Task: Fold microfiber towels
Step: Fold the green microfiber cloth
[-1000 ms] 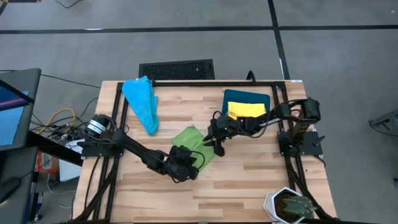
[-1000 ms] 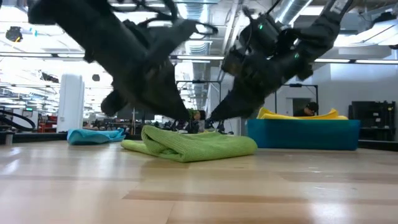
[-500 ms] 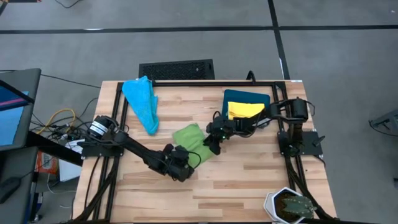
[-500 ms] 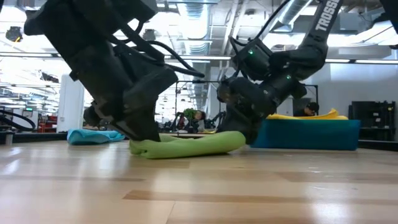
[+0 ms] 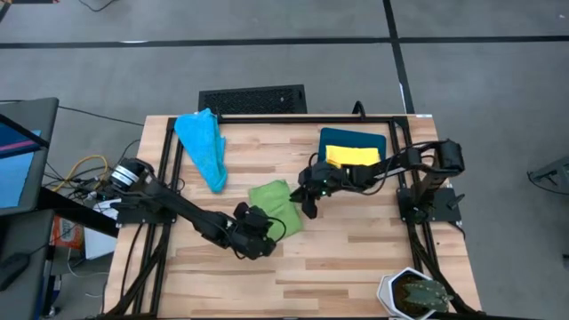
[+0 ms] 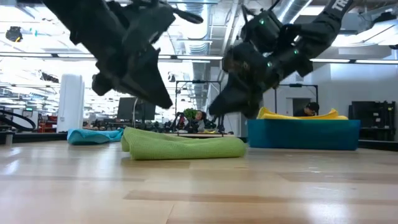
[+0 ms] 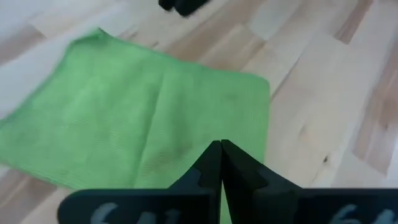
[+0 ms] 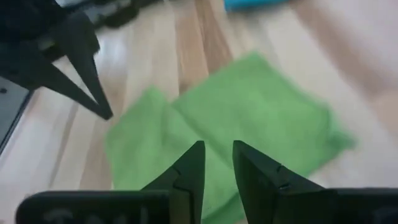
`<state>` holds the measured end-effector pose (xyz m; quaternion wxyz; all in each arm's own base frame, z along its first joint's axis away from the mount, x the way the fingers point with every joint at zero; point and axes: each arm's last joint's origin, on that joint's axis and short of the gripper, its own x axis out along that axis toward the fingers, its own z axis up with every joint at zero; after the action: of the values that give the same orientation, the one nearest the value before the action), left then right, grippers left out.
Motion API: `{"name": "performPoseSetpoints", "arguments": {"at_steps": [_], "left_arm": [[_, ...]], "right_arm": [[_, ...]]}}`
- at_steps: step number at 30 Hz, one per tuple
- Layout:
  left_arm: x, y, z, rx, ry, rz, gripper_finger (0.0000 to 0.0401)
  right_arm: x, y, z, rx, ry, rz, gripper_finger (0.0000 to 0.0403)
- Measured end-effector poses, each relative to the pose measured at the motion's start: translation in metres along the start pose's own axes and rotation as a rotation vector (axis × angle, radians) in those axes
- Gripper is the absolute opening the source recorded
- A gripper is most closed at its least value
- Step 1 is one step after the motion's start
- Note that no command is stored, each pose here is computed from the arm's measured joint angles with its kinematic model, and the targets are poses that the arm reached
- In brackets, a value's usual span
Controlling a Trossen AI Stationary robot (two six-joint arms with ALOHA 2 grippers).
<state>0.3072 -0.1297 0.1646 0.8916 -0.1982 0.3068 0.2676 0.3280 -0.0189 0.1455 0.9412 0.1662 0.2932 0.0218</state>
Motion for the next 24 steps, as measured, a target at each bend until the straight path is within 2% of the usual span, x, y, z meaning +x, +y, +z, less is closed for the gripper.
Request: {"name": "performPoseSetpoints", "arguments": {"at_steps": [6, 12, 15, 20, 24], "left_arm": [[-0.01, 0.003, 0.009, -0.015, -0.049, 0.017, 0.0], [-0.011, 0.006, 0.004, -0.137, -0.109, 0.047, 0.0], [-0.009, 0.01, -0.004, -0.183, -0.118, 0.032, 0.0], [0.0, 0.02, -0.023, -0.245, -0.065, -0.04, 0.0], [0.003, 0.032, -0.035, -0.29, -0.054, -0.027, 0.0]], "right_arm": [[-0.002, -0.005, 0.016, -0.194, -0.128, 0.001, 0.0108], [0.02, -0.034, 0.021, -0.182, -0.054, -0.062, 0.0108], [0.028, -0.043, 0.029, -0.228, -0.06, -0.084, 0.0114], [0.043, -0.053, 0.032, -0.246, 0.015, -0.1, 0.0157], [0.06, -0.061, 0.023, -0.268, 0.068, -0.113, 0.0202]]}}
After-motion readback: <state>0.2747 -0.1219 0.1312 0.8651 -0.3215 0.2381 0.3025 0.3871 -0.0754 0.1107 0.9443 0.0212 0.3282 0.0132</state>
